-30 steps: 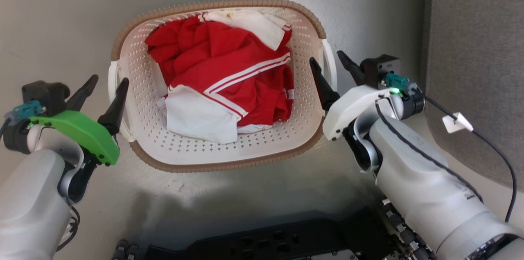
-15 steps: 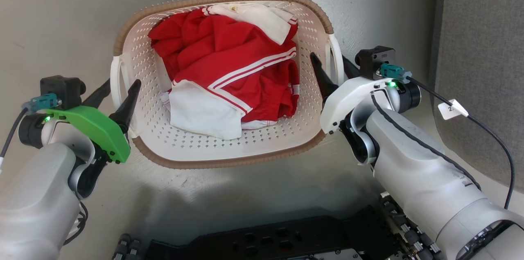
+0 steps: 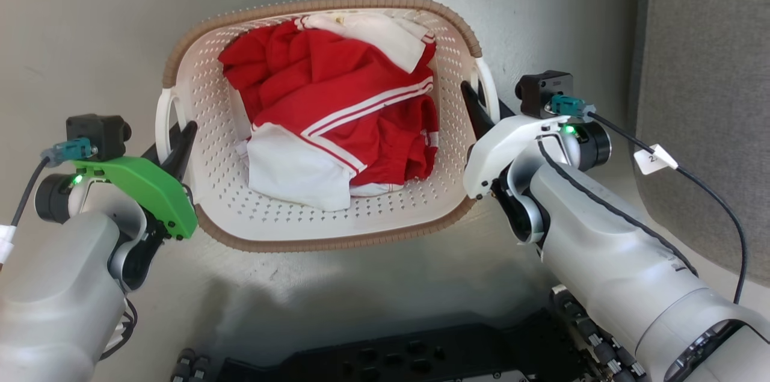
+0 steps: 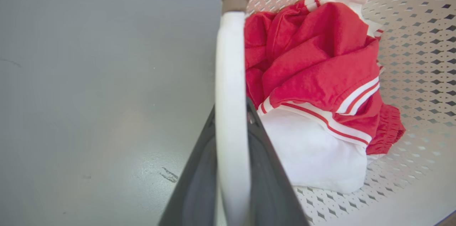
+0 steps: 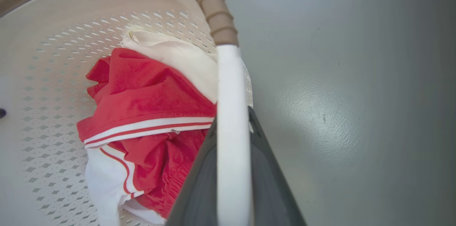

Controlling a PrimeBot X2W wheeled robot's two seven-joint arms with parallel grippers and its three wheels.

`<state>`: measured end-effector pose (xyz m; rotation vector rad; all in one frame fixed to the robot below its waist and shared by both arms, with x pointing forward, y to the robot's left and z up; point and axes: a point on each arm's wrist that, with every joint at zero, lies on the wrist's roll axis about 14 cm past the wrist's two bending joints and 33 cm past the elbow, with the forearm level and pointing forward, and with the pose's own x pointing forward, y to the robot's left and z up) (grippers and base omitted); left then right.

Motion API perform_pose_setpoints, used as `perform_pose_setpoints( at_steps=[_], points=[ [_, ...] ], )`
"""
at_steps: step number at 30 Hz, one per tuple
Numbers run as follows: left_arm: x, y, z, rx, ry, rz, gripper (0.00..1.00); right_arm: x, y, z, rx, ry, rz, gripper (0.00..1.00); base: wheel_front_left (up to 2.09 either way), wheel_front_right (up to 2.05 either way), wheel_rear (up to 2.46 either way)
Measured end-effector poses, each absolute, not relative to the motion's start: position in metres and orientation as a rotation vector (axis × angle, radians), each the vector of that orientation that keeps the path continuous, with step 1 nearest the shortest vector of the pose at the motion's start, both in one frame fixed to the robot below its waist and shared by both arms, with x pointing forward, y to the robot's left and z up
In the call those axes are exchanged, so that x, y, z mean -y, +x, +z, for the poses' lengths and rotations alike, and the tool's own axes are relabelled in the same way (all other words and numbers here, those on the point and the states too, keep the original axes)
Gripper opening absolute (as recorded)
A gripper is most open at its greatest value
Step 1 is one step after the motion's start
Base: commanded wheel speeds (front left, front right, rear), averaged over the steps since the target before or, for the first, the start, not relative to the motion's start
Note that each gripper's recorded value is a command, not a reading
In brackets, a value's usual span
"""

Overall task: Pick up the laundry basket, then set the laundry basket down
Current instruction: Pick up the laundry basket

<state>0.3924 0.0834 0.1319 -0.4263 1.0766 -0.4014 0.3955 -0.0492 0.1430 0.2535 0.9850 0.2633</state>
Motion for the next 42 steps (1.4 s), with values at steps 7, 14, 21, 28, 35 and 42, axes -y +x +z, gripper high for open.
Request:
perform_pose_setpoints(
  at_steps=[7, 14, 21, 28, 35, 42],
  points=[
    [-0.084, 0.396, 0.144, -1.058, -0.419, -0.402, 0.00, 0.050, 0.401, 0.158, -0.963, 0.259, 0.255, 0.00, 0.00, 0.00, 0.00],
    [-0.080, 0.406, 0.166, -1.015, -0.399, -0.425, 0.00, 0.053, 0.413, 0.182, -0.911, 0.265, 0.244, 0.00, 0.00, 0.00, 0.00],
    [-0.077, 0.420, 0.196, -0.955, -0.392, -0.433, 0.00, 0.054, 0.424, 0.213, -0.845, 0.253, 0.263, 0.00, 0.00, 0.00, 0.00],
    [-0.073, 0.429, 0.228, -0.894, -0.366, -0.455, 0.00, 0.056, 0.430, 0.244, -0.788, 0.243, 0.275, 0.00, 0.00, 0.00, 0.00],
    [-0.065, 0.435, 0.266, -0.839, -0.350, -0.481, 0.00, 0.061, 0.436, 0.279, -0.730, 0.229, 0.281, 0.00, 0.00, 0.00, 0.00],
    [-0.059, 0.432, 0.294, -0.824, -0.328, -0.499, 0.00, 0.064, 0.430, 0.303, -0.728, 0.225, 0.290, 0.00, 0.00, 0.00, 0.00]
  ],
)
